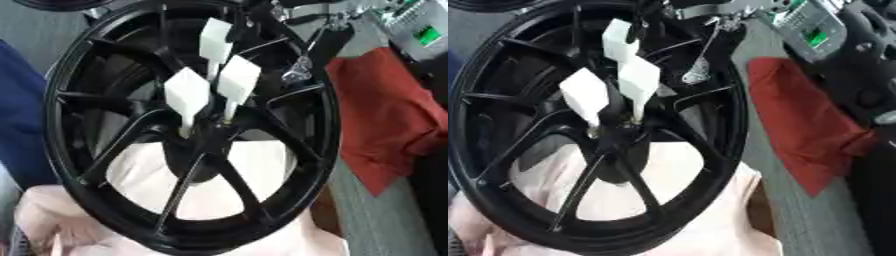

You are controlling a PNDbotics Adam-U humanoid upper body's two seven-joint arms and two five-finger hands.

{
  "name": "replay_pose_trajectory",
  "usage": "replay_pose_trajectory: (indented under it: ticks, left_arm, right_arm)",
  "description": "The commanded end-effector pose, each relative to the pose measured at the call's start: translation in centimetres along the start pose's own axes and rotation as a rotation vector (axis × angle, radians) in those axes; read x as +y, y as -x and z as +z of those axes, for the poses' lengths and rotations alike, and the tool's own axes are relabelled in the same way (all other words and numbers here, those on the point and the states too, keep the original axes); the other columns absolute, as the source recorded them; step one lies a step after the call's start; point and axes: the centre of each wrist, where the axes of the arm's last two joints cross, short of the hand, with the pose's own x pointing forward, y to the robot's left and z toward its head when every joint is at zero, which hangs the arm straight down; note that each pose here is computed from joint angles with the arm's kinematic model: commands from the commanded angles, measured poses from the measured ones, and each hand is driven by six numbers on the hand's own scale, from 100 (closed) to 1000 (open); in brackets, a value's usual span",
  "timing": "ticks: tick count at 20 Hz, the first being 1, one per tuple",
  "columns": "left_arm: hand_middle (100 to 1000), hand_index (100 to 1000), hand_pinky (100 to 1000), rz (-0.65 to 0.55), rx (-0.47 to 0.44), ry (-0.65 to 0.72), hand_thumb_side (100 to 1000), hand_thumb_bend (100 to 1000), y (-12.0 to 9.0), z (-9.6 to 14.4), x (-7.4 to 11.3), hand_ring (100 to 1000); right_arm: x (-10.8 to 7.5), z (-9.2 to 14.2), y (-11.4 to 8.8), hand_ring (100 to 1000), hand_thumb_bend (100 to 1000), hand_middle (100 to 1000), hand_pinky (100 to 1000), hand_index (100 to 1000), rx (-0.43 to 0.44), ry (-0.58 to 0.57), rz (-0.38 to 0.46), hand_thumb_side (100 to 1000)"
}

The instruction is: Pull the pin out of the wheel hub.

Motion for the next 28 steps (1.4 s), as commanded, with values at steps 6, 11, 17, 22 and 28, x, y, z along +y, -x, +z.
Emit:
replay_pose_trajectory:
  ticks: [6, 11, 17, 22, 28]
  left_arm:
    - [519, 685, 662, -0.001, -0.026, 0.002, 519, 373, -0.69, -0.32, 0.17, 515]
    - [520, 686, 663, 0.002, -0.026, 0.000, 519, 374, -0.69, -0.36, 0.15, 515]
    - [520, 686, 664, -0.001, -0.024, 0.003, 521, 375, -0.62, -0.36, 0.15, 515]
    - [520, 686, 664, -0.001, -0.026, 0.005, 522, 376, -0.64, -0.38, 0.14, 515]
    - [520, 686, 664, 0.001, -0.028, 0.006, 522, 379, -0.66, -0.43, 0.11, 515]
  right_arm:
    - [-0.31, -0.07, -0.27, 694, 356, 668, 727, 823, -0.051, -0.071, 0.055, 280]
    - [-0.30, -0.18, -0.30, 634, 360, 643, 678, 809, -0.052, -0.071, 0.056, 269]
    - [-0.63, -0.04, -0.21, 626, 353, 635, 665, 797, -0.050, -0.018, 0.053, 216]
    - [-0.71, -0.16, -0.24, 619, 353, 627, 656, 758, -0.070, 0.007, 0.067, 189]
    - [-0.64, -0.30, -0.28, 614, 343, 621, 646, 752, -0.081, 0.028, 0.060, 169]
